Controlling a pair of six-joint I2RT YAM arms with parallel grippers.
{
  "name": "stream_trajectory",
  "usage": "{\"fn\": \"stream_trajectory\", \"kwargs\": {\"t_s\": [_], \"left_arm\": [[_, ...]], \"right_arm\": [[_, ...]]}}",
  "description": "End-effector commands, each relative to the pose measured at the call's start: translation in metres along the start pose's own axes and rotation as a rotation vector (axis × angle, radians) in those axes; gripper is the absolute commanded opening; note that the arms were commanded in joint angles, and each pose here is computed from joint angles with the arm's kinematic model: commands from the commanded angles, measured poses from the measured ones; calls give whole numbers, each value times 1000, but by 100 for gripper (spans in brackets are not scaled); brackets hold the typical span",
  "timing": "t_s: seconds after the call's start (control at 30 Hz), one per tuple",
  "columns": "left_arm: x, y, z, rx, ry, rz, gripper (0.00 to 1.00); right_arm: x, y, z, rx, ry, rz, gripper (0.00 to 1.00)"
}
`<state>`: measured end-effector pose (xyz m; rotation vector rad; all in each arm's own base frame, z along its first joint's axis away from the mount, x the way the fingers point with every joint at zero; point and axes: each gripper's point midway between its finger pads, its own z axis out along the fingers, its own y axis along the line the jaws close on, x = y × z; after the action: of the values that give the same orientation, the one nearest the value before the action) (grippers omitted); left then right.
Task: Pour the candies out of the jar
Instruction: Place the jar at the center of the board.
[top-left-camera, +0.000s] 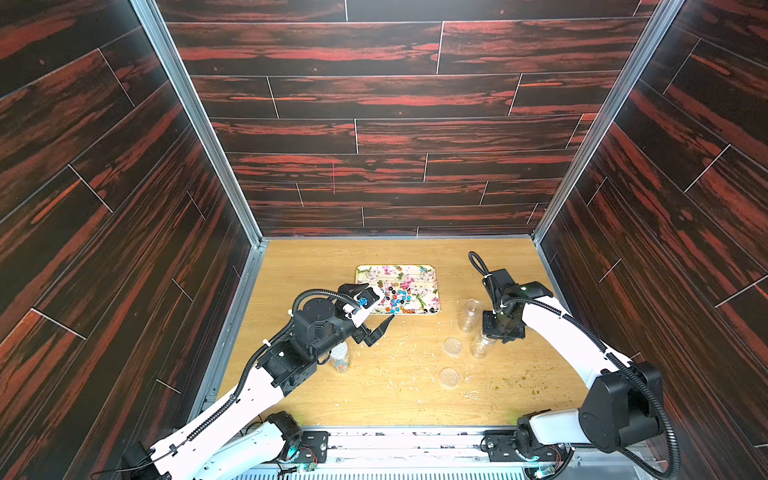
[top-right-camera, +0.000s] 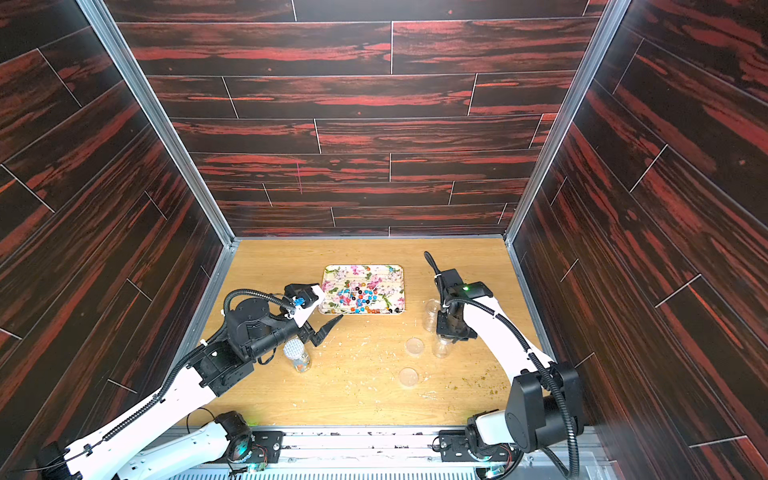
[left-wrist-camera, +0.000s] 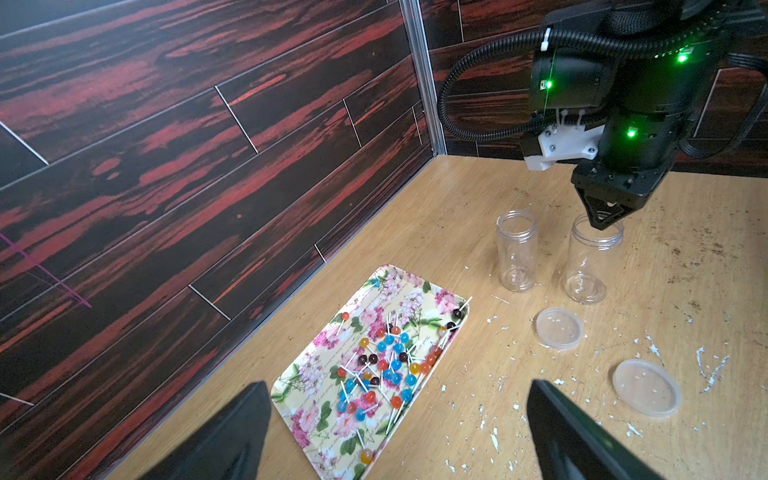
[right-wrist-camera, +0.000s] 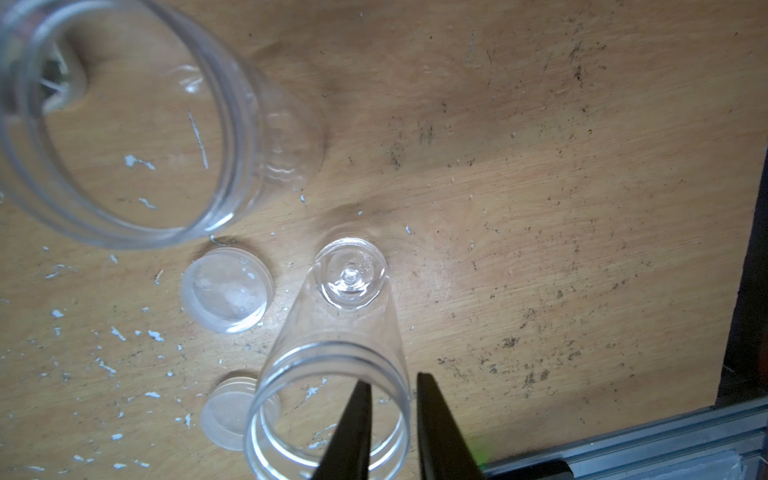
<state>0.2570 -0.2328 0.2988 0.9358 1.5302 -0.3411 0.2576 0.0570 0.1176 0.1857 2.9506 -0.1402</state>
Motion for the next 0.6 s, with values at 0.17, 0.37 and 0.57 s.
{"fn": "stream_trajectory", "kwargs": {"t_s": [0.17,0.37,0.57], "left_arm": [[-6,6,3,-34,-25,-45,100],[-17,36,-1,-193,-68,-150,100],[-24,61,-11,-332,-109,-209,100]], "right_arm": [[-19,-11,-59,10,-88,15,35],[-31,8,-120,-154,-252,-24,42],[-33,33,-150,-360,-415,-49,46]]}}
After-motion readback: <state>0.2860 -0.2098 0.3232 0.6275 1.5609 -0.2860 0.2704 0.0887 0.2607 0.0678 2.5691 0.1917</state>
